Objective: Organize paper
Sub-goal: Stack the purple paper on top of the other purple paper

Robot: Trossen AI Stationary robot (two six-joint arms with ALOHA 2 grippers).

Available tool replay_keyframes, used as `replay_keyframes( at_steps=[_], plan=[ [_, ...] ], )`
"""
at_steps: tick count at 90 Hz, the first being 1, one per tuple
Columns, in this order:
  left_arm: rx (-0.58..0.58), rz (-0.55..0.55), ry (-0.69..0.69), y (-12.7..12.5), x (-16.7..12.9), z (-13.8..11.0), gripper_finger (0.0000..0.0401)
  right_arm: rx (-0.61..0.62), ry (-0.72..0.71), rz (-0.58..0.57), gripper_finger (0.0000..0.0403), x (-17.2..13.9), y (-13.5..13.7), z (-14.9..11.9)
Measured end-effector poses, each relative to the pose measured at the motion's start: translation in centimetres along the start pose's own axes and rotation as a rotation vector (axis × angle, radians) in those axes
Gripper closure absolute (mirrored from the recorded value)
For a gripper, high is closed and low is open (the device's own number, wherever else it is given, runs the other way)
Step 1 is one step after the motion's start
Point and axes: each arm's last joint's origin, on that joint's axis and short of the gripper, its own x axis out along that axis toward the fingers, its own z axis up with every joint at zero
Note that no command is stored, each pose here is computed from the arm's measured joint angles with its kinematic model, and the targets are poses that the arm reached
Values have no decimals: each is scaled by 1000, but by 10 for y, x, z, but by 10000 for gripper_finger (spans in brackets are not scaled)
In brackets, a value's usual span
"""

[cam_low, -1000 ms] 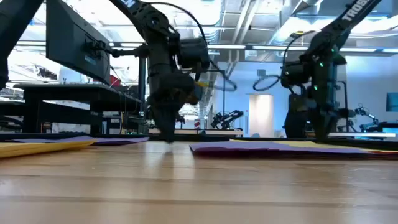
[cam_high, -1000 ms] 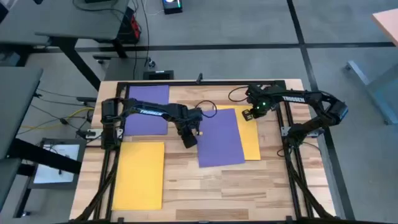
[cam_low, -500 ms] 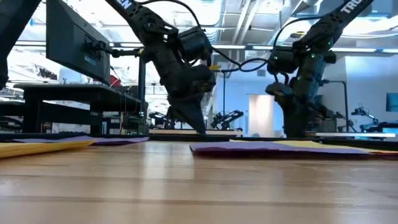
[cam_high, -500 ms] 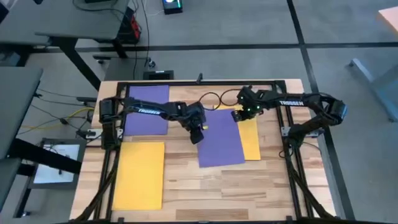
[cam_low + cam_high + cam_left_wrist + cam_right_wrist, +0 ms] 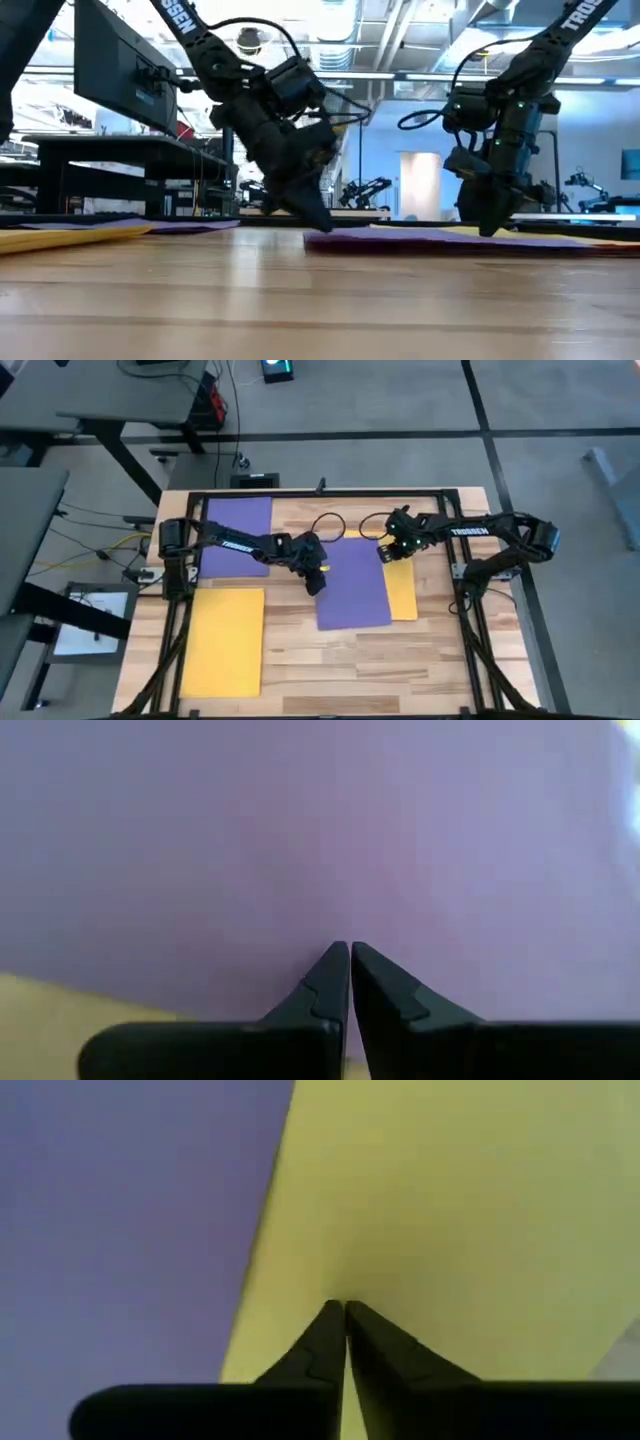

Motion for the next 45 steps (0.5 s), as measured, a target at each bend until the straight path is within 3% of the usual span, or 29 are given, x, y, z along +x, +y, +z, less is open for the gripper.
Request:
replay_keyframes(
  at_steps=[34, 45],
  plan=[
    [-72, 95, 244, 11, -4, -33, 401, -33, 99, -113, 402, -4, -26, 0],
    [-73, 70, 213, 7, -11, -29, 401, 6, 123, -29, 401, -11, -28, 5]
  ],
)
